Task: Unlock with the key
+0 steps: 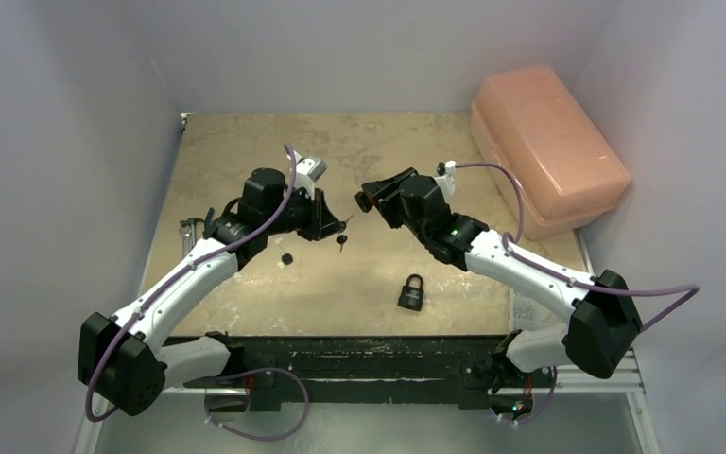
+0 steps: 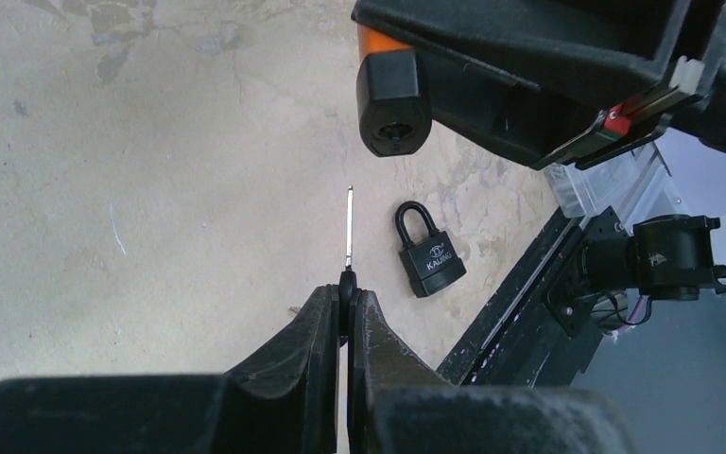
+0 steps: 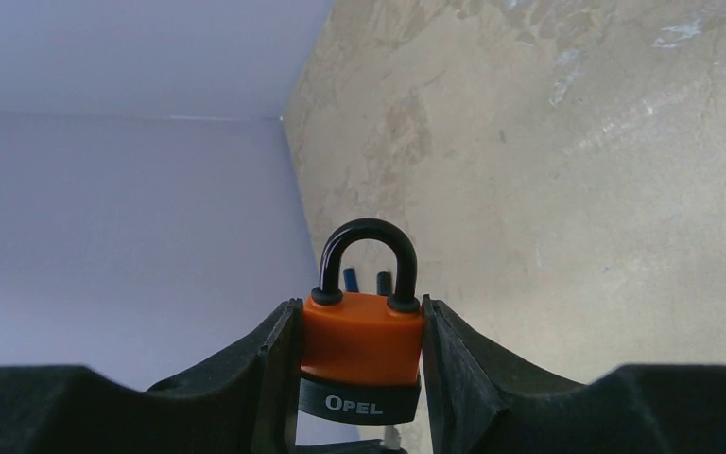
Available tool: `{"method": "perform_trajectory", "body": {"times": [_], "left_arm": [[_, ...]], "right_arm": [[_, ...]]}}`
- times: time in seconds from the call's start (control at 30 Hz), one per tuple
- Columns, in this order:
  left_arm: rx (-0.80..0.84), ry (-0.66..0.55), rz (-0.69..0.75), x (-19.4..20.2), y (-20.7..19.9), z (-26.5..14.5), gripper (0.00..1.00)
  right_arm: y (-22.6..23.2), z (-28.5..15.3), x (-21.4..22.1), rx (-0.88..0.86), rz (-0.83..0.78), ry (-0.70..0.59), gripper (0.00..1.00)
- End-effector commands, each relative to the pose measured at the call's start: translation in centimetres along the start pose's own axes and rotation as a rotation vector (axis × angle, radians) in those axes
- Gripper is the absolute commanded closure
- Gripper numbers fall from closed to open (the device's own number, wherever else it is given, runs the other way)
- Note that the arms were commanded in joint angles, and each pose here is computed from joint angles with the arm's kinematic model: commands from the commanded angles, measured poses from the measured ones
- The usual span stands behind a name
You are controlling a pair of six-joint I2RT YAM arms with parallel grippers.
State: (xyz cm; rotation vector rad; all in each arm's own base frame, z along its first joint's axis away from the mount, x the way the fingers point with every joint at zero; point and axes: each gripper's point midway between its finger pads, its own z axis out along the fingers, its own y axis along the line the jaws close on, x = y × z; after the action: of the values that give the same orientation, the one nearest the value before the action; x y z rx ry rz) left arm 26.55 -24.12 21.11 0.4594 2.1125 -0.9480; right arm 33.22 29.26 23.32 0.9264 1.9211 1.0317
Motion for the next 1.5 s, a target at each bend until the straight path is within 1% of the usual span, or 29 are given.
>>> {"method": "perform_trajectory", "body": {"times": [0.0,0.2,0.37,0.6,0.97,1.47], "left_arm": [[0.024,-0.037,0.047,-0.8,-0.7,-0.6,1.0],[0.023,-0.072,0.065,-1.4,-1.0,-1.3,1.0],[0.017,-0.065,0.066,-1.3,-0.9,-1.3,1.0],[0.013,-0.071,0.07,-1.4,-0.9,-1.4,1.0],[0.009,-0.091,0.082,-1.7,-1.0,-1.8,1.0],[0.007,-0.087,0.081,-1.7,-0.9,-1.7,1.0]], "right_arm": [[5.5,-0.8,-0.7,-0.144,0.052,-0.033,1.0],[5.6,-1.3,0.4,-0.145,0.039,-0.041,1.0],[5.2,-1.3,0.1,-0.137,0.038,-0.059,1.0],[4.4,-1.0,0.8,-0.128,0.035,-0.04,1.0],[3.5,-0.9,0.6,-0.121,0.028,-0.055,1.0],[3.8,-1.0,1.3,-0.136,0.022,-0.034,1.0]]}}
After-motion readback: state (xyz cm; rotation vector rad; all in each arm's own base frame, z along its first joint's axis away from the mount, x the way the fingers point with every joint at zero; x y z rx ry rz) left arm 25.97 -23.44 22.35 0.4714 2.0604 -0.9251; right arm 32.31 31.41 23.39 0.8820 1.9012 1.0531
